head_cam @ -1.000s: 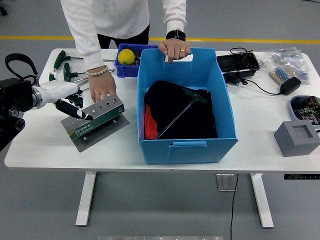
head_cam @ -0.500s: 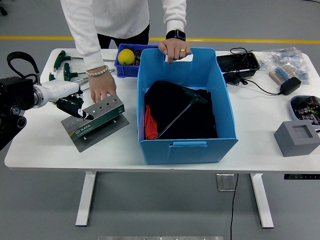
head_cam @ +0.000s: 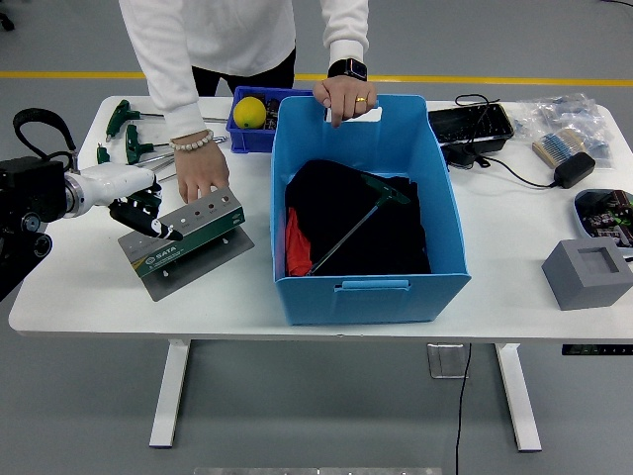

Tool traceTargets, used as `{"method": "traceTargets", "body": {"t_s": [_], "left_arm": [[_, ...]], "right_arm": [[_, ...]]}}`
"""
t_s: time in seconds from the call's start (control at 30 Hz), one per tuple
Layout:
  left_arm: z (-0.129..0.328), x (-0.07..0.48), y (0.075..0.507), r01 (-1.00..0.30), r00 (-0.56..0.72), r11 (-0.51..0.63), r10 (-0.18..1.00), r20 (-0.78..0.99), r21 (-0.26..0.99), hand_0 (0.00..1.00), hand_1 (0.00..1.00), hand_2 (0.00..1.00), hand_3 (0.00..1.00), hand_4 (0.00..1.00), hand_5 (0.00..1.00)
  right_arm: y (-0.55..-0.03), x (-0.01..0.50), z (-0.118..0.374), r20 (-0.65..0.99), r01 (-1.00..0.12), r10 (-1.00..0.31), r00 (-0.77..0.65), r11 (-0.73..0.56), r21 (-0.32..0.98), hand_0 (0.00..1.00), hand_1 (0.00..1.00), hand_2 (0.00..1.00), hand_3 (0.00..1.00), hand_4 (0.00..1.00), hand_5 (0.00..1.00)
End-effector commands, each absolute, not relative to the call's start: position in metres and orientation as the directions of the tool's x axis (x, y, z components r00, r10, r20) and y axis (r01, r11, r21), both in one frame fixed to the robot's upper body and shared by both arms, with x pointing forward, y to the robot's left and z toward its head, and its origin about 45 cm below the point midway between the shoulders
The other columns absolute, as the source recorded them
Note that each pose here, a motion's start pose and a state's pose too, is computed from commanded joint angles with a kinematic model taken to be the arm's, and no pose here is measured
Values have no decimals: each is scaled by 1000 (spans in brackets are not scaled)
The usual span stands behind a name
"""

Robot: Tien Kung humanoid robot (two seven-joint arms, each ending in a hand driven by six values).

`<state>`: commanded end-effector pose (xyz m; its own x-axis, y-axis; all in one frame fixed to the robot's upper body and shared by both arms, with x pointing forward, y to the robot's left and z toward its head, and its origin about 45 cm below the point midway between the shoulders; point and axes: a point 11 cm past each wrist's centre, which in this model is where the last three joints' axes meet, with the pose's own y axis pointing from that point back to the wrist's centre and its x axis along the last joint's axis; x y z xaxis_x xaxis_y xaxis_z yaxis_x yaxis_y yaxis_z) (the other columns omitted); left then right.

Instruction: Lift tool from toolbox,place it in box,lift tool from toolbox,place it in box

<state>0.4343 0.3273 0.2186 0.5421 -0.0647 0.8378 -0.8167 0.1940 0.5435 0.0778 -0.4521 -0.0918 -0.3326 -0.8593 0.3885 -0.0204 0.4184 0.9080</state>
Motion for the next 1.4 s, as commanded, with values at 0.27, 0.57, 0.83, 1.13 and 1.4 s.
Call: {"method": "traceTargets", "body": {"t_s": [0.27,0.57,0.83,1.13,1.4], "left_arm": [[219,436,327,-825,525,207,-66,848,526,352,163,161,200,998,715],[216,437,332,-840,501,208,-56,863,501,269,107,124,144,980,613],[219,439,332,-872,427,251,-28,904,419,99,23,76,98,937,425],[228,442,329,-895,353,289,-8,935,340,60,2,42,70,890,444],[245,444,324,-909,277,335,38,960,249,47,2,26,60,860,460]], "right_arm": [[-452,78,-92,389,-20,-859,-332,419,908,646,624,693,558,781,682],[-452,77,-92,390,-18,-859,-333,419,908,646,625,693,557,782,682],[-451,73,-93,391,-11,-859,-330,418,908,645,625,695,557,783,683],[-451,70,-93,394,-4,-859,-326,418,909,646,624,695,557,783,683],[-452,72,-93,393,-8,-859,-328,418,908,646,625,695,557,784,683]]}}
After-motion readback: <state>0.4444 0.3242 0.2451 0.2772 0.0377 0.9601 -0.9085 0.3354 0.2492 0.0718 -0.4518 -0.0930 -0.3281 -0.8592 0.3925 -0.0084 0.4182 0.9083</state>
